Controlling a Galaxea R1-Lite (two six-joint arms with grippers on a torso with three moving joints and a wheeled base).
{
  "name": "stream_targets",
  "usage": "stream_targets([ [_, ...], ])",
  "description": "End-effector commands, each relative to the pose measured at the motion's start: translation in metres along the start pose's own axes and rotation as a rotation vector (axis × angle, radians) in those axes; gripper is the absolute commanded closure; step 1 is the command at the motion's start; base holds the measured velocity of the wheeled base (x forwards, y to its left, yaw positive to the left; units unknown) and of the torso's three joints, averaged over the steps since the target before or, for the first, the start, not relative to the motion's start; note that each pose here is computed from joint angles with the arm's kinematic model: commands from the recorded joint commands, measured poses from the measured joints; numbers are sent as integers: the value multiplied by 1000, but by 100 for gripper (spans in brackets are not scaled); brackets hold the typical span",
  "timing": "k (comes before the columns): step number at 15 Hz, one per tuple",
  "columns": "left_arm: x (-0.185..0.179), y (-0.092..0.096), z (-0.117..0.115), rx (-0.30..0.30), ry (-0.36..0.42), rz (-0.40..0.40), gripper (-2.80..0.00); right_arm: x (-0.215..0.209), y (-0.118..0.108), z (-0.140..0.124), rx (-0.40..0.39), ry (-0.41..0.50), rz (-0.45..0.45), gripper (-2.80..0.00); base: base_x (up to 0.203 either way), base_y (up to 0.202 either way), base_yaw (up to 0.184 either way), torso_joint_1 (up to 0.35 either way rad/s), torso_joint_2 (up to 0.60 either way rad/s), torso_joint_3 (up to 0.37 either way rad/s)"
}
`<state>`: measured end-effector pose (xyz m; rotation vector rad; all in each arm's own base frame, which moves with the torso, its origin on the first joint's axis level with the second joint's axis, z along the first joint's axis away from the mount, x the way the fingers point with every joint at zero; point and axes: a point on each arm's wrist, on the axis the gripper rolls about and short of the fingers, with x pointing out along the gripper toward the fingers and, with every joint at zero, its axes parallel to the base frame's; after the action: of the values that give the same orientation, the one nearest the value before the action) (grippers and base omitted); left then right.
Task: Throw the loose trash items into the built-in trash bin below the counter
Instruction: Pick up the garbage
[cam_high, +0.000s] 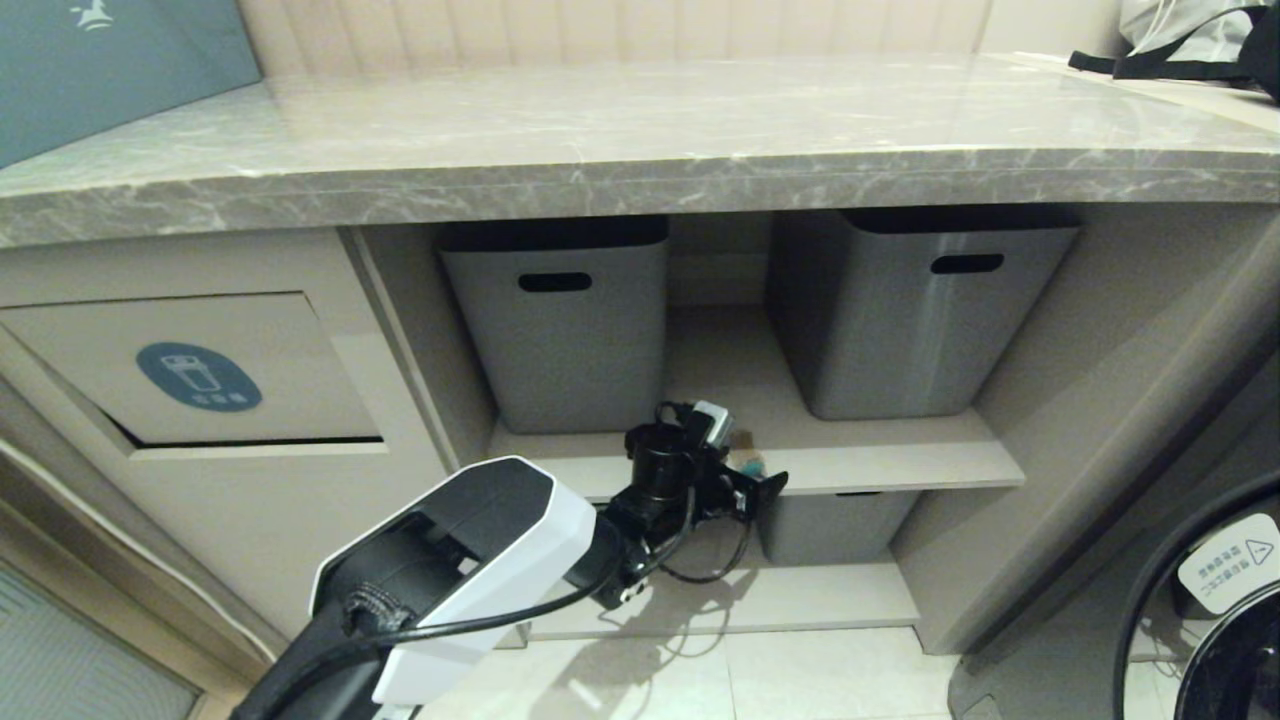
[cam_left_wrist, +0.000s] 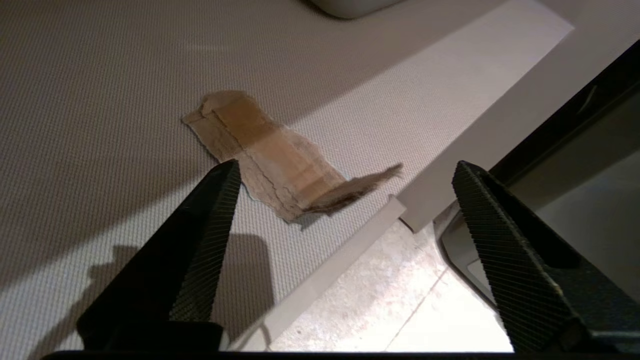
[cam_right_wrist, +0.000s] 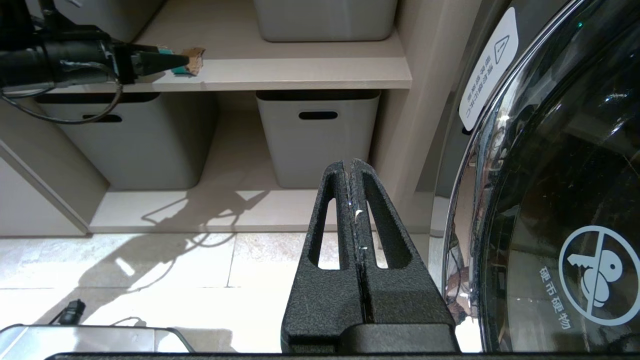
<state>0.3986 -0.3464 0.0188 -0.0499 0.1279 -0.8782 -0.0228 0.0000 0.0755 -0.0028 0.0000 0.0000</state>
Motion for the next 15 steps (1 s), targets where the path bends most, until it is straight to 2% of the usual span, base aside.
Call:
stream_targets([
  [1,5,1,-4,10,-13,-2,-280,0,0,0,0,0,0,0,0,0,0,0,0,0],
  [2,9,2,-3,32,-34,0,-280,0,0,0,0,0,0,0,0,0,0,0,0,0],
  [3,13,3,-3,48,-48,10,0,0,0,0,0,0,0,0,0,0,0,0,0,0],
  [11,14,3,-11,46,-16,14,0,0,0,0,0,0,0,0,0,0,0,0,0,0],
  [13,13,3,-6,42,-16,14,0,0,0,0,0,0,0,0,0,0,0,0,0,0],
  [15,6,0,10,40,-23,13,0,0,0,0,0,0,0,0,0,0,0,0,0,0],
])
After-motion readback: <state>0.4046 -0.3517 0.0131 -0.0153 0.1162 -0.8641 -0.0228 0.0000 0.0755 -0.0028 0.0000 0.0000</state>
